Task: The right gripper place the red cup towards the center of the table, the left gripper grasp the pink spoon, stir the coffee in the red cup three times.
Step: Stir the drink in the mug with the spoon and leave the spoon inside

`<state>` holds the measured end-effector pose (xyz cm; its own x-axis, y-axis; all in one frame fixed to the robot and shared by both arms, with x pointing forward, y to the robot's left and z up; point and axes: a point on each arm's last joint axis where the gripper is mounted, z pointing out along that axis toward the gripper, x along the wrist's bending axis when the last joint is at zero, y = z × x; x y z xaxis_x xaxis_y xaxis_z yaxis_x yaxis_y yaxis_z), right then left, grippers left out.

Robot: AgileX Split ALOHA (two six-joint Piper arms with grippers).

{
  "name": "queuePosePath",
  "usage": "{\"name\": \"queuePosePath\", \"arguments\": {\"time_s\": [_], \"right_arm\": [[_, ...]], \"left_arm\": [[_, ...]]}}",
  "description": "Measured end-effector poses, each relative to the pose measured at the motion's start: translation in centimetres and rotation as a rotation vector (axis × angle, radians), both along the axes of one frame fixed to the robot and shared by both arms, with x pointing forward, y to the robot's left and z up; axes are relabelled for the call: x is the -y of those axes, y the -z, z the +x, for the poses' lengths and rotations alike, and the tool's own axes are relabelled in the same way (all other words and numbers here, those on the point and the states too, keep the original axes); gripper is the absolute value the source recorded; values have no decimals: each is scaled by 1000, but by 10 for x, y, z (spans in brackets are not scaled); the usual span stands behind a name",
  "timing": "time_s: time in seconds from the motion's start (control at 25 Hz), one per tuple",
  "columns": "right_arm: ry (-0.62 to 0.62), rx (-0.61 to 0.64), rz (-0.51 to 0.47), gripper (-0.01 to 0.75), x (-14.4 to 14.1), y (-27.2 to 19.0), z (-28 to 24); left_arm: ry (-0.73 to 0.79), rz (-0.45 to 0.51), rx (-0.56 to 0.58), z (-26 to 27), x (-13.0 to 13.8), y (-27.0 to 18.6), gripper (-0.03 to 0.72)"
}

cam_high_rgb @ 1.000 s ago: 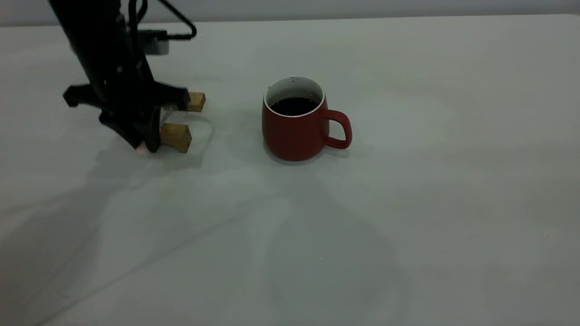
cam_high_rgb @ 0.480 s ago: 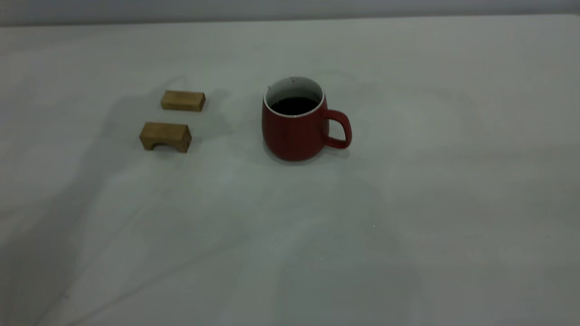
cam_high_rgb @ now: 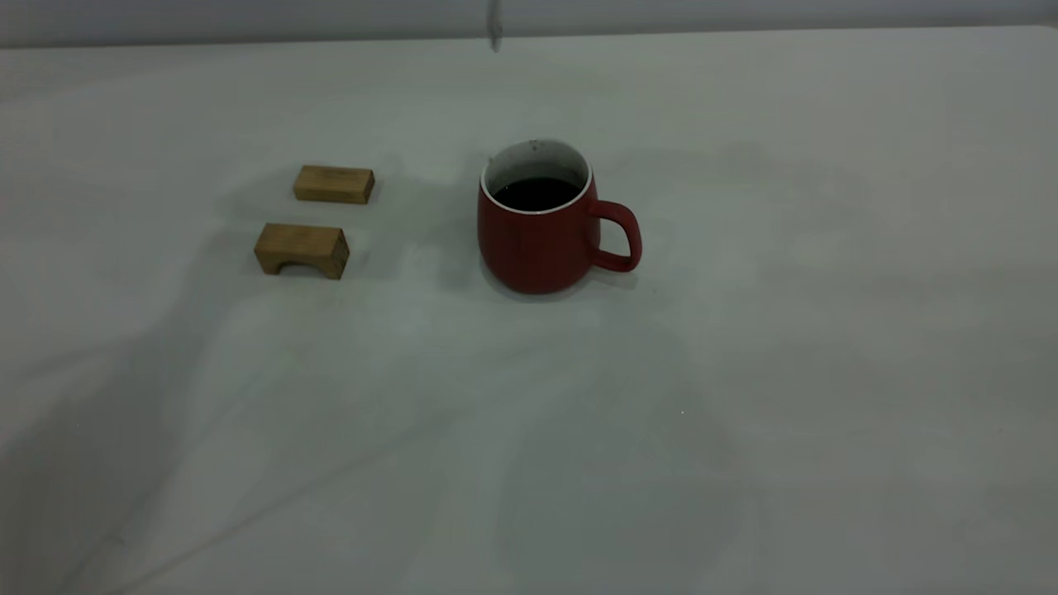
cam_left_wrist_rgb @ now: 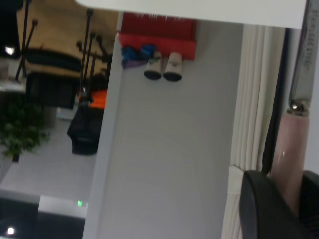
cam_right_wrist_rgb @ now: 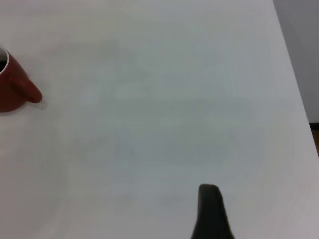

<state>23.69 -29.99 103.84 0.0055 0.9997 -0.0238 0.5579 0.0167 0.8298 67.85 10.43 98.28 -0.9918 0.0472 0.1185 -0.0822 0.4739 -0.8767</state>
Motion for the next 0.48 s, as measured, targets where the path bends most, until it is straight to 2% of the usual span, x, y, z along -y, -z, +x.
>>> {"name": "queuePosePath", "arguments": {"time_s": [0.48], "right_arm": [[0,0,0,584,0,0,0]], "left_arm": [[75,-21,-7,8,4,83,166]]}}
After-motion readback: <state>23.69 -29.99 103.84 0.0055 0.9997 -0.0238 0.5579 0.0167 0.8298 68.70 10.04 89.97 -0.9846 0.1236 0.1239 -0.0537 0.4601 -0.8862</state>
